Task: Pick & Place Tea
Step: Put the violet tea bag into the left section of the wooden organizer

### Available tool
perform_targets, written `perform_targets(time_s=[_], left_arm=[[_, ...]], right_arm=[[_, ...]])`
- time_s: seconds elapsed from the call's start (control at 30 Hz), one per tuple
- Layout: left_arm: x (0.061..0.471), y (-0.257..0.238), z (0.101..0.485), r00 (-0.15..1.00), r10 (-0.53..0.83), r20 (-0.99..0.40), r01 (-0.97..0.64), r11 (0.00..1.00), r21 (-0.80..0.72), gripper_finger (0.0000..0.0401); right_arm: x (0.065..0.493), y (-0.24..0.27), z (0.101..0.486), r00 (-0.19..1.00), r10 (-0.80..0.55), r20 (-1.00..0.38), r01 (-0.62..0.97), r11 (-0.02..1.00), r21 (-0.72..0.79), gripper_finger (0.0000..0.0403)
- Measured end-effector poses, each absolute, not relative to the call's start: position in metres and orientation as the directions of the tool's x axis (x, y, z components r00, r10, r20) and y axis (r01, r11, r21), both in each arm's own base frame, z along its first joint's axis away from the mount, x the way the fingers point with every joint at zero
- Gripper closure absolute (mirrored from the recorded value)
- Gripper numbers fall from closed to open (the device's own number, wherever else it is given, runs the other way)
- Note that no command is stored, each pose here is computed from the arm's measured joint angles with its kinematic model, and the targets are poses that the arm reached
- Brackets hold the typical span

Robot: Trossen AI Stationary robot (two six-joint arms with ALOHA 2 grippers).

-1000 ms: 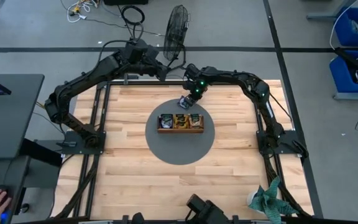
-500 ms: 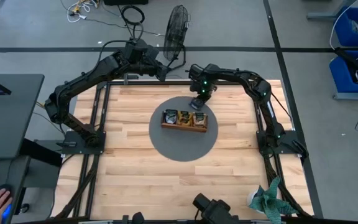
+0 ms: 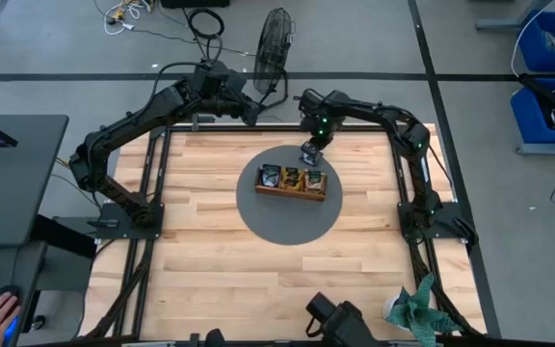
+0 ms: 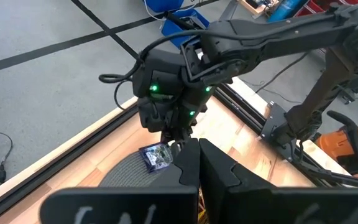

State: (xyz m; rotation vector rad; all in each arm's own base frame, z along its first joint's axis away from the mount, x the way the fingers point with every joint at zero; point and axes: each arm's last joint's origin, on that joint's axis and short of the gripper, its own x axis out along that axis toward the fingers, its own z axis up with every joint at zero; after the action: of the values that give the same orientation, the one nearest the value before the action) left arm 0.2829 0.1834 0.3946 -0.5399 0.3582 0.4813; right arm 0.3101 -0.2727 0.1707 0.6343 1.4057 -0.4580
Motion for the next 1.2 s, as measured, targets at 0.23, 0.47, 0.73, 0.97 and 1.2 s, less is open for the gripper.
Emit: perform_targets(time_s=[0.23,0.47,0.73,0.97,1.2], left_arm=[[0.283,0.183,0.395,0.829,0.339,-0.444,-0.522,0.752,-0.402,0.0398],[0.283,0.183,0.395,0.830,0.339,-0.444,-0.522,0.752,-0.401,0.0398],[0.284,0.184,0.396,0.837,0.344,-0.426,-0.516,0.757,-0.402,0.0398],[0.284,0.184,0.396,0.837,0.343,-0.427,-0.516,0.754,-0.406,0.0398],[0.284,0.184,0.396,0.837,0.343,-0.426,-0.517,0.753,-0.408,0.0398]], right_arm=[[0.304,-0.279,0.172,0.163,0.111,-0.980,0.640,0.744,0.191,0.0324],[0.285,-0.285,0.165,0.165,0.202,-0.965,0.706,0.659,0.259,0.0217],[0.274,-0.284,0.142,0.185,0.232,-0.955,0.737,0.610,0.291,0.0176],[0.275,-0.286,0.141,0.224,0.220,-0.949,0.743,0.591,0.313,0.0189],[0.279,-0.292,0.141,0.328,0.223,-0.918,0.728,0.560,0.396,0.0210]])
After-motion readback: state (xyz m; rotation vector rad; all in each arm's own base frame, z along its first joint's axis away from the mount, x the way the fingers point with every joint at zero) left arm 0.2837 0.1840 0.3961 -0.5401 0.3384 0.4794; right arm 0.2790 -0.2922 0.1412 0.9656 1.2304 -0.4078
